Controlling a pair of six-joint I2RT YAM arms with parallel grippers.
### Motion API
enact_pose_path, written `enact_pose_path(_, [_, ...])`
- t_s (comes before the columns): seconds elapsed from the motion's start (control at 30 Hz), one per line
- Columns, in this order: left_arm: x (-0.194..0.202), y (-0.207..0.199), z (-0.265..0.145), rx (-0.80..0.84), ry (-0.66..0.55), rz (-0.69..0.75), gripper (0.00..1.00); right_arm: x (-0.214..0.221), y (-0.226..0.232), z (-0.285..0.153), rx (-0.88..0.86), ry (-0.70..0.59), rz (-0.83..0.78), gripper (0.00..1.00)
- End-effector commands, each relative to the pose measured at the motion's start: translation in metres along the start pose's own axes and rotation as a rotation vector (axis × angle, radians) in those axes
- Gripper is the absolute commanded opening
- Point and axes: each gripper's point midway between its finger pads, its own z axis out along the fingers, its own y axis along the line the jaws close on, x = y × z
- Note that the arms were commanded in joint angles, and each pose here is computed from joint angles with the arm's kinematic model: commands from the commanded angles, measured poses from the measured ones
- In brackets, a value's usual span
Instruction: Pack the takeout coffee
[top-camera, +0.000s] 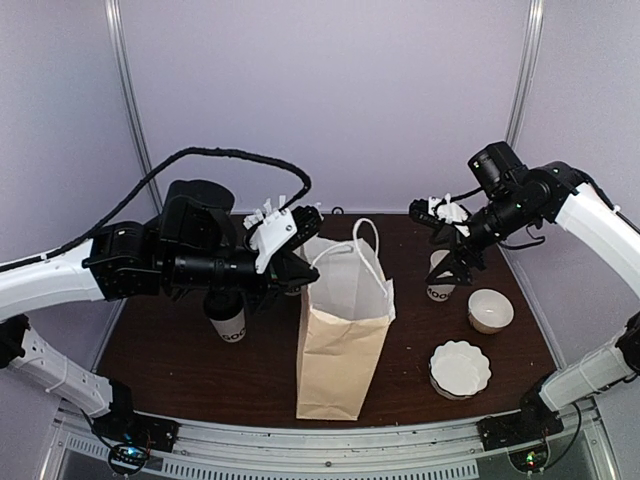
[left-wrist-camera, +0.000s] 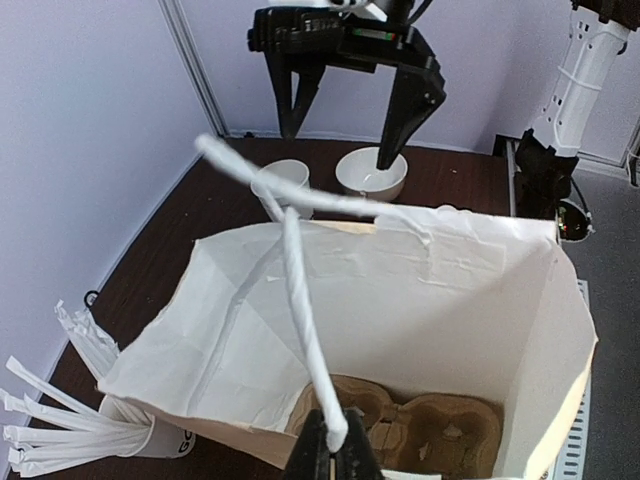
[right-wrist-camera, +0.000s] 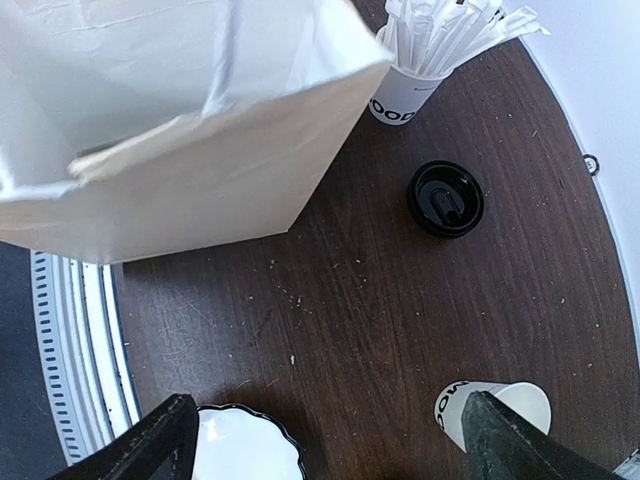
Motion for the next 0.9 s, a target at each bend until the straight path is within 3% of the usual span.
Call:
enact_pose_path(0.0, [-0.016, 0.001, -0.009, 0.070, -0.076, -0.039, 0.00, 0.000, -0.003, -0.005, 0.026, -0.013, -0.004, 0.96])
enact_pose_path(0.3, [-0.007, 0.004, -0.019, 0.054, -0.043, -0.101, 0.00, -0.008, 0.002, -0.002, -0.015, -0.051, 0.003, 0.96])
enact_pose_path(0.53, [0.035, 0.059, -0.042, -0.285, 0.048, -0.194, 0.00, -0.017, 0.003, -0.002, -0.044, -0.082, 0.000, 0.95])
enact_pose_path(0.67, [0.053, 0.085, -0.045, -0.379, 0.069, -0.244, 0.02, -0.020, 0.004, -0.001, -0.059, -0.090, 0.002, 0.95])
enact_pose_path(0.7, [0.056, 0.089, -0.044, -0.392, 0.069, -0.250, 0.10, -0.021, 0.005, -0.001, -0.062, -0.094, 0.001, 0.95])
enact_pose_path(0.77, [0.059, 0.096, -0.043, -0.422, 0.071, -0.252, 0.37, -0.023, 0.007, -0.001, -0.077, -0.104, 0.003, 0.95])
enact_pose_path(0.87, [0.057, 0.105, -0.042, -0.455, 0.072, -0.246, 0.56, -0.028, 0.016, 0.004, -0.120, -0.109, -0.003, 0.95])
